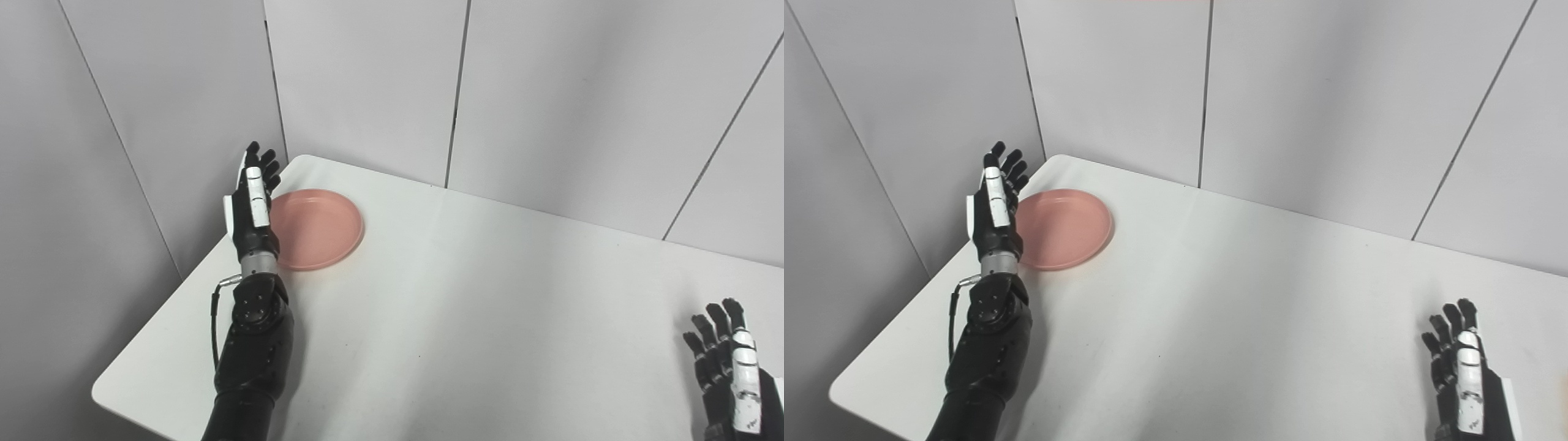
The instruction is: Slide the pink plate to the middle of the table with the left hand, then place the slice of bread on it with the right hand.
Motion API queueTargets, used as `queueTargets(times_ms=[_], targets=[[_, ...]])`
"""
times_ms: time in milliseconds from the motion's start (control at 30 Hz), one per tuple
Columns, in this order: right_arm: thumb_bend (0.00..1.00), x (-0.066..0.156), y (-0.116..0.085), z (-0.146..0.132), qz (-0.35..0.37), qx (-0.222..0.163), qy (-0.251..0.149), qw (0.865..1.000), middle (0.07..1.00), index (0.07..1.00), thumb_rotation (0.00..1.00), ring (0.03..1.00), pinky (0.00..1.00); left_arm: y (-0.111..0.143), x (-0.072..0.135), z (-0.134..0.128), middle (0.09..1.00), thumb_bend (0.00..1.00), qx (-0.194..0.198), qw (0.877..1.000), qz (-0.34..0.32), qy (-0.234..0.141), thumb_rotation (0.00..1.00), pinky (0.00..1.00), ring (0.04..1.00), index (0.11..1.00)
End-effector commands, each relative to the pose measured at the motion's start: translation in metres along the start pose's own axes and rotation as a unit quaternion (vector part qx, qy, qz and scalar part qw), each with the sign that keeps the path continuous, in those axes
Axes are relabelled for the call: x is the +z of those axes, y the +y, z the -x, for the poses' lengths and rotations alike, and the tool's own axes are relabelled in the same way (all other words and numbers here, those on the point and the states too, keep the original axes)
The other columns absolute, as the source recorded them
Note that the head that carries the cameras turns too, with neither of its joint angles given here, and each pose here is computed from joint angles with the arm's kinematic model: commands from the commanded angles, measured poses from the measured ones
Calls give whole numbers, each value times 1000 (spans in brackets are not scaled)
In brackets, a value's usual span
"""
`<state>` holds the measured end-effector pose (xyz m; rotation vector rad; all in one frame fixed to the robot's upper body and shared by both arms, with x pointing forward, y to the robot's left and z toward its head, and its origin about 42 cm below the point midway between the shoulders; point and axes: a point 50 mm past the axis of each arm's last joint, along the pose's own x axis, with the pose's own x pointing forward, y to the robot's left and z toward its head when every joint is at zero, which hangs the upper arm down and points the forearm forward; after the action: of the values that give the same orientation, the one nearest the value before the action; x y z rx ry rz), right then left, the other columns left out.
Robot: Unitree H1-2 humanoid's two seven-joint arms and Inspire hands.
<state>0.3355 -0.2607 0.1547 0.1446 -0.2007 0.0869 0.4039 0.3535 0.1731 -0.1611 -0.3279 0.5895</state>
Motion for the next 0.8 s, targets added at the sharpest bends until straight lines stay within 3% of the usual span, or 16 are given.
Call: queueTargets(times_ms=[0,400,767], targets=[[473,18,0,-10,7,12,-48,999,980,1000,914,967,967,-1,23,-17,848,761,1,999,11,-50,1000,897,861,868],[459,19,-1,-11,3,13,-54,998,972,997,914,963,968,24,25,-23,842,742,29,997,-36,-54,1000,926,850,860],[481,20,0,-12,5,11,-53,999,969,996,907,960,963,32,19,-25,866,753,31,999,-14,-25,1000,950,883,863]])
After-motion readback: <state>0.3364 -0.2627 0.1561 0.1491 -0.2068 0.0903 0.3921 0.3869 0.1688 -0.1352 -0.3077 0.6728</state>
